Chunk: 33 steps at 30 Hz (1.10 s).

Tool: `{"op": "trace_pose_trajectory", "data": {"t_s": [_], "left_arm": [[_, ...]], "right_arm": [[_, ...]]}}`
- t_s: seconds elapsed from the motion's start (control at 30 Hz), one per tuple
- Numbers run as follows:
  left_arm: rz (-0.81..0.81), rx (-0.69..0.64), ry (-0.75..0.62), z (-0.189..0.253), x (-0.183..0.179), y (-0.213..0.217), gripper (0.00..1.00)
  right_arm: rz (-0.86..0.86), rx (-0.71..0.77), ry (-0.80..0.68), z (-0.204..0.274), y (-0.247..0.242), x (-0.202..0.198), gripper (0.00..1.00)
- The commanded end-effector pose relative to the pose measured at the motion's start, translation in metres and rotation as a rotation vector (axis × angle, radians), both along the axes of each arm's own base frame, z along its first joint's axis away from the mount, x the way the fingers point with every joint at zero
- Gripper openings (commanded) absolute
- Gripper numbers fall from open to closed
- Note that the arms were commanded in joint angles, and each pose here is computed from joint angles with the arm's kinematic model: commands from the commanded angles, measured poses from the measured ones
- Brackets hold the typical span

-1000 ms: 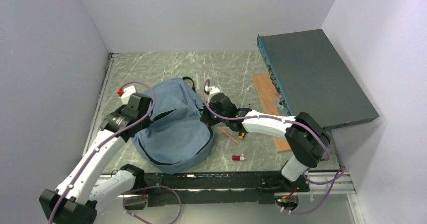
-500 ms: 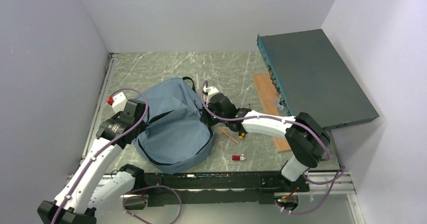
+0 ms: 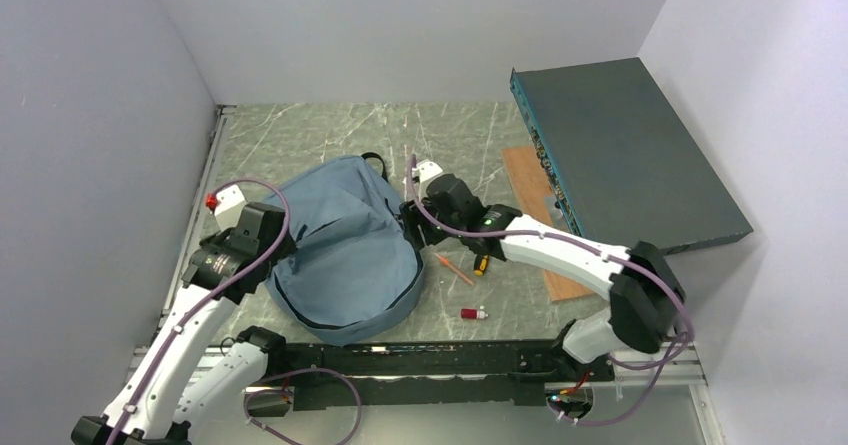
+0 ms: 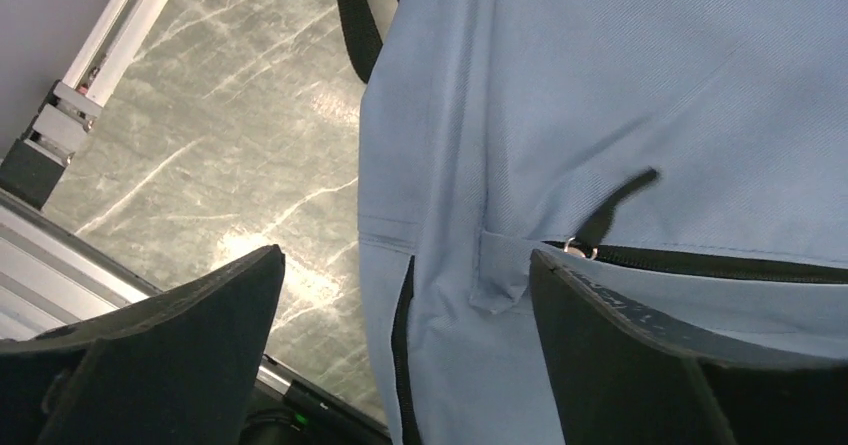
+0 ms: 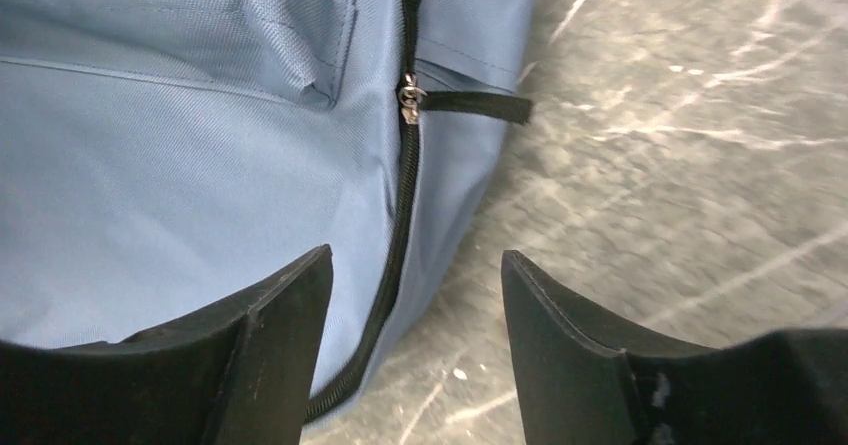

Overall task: Pack the student bag
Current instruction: Unzip the student bag at the center of the board.

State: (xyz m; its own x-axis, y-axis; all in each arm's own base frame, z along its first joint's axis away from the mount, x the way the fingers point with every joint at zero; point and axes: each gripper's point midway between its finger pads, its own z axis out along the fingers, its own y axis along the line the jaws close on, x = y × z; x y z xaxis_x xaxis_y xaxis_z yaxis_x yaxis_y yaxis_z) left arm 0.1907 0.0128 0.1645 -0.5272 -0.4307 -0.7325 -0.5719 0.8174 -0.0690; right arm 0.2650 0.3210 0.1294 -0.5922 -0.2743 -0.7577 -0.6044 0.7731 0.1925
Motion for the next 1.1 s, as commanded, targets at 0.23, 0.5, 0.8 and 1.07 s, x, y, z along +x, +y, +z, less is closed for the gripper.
{"op": "trace_pose_trajectory", "data": {"t_s": [0.23,0.5,0.8,1.07], "left_arm": [[-0.29,0.123,-0.294,0.103,0.066,-0.022,1.0],[-0.588,0.134,-0.388,0.121,0.097,-0.068,1.0],[-0.769,0.083,-0.29,0.076,0.098,-0.097,1.0],[-0.794,0.063,-0.287,0.075,0.098,-0.103,1.0]], "right_arm": [[-0.378,-0.195,-0.04,0.021,-0.108,-0.005,0.79],[-0.675,-0.324,0.051,-0.031,-0.139,-0.004,0.77],[-0.552,-0.359,0.073,-0.055,-0.12,0.0,0.74],[-0.191,-0.237,0.127,-0.065,-0.075,-0.022,0.65]]}}
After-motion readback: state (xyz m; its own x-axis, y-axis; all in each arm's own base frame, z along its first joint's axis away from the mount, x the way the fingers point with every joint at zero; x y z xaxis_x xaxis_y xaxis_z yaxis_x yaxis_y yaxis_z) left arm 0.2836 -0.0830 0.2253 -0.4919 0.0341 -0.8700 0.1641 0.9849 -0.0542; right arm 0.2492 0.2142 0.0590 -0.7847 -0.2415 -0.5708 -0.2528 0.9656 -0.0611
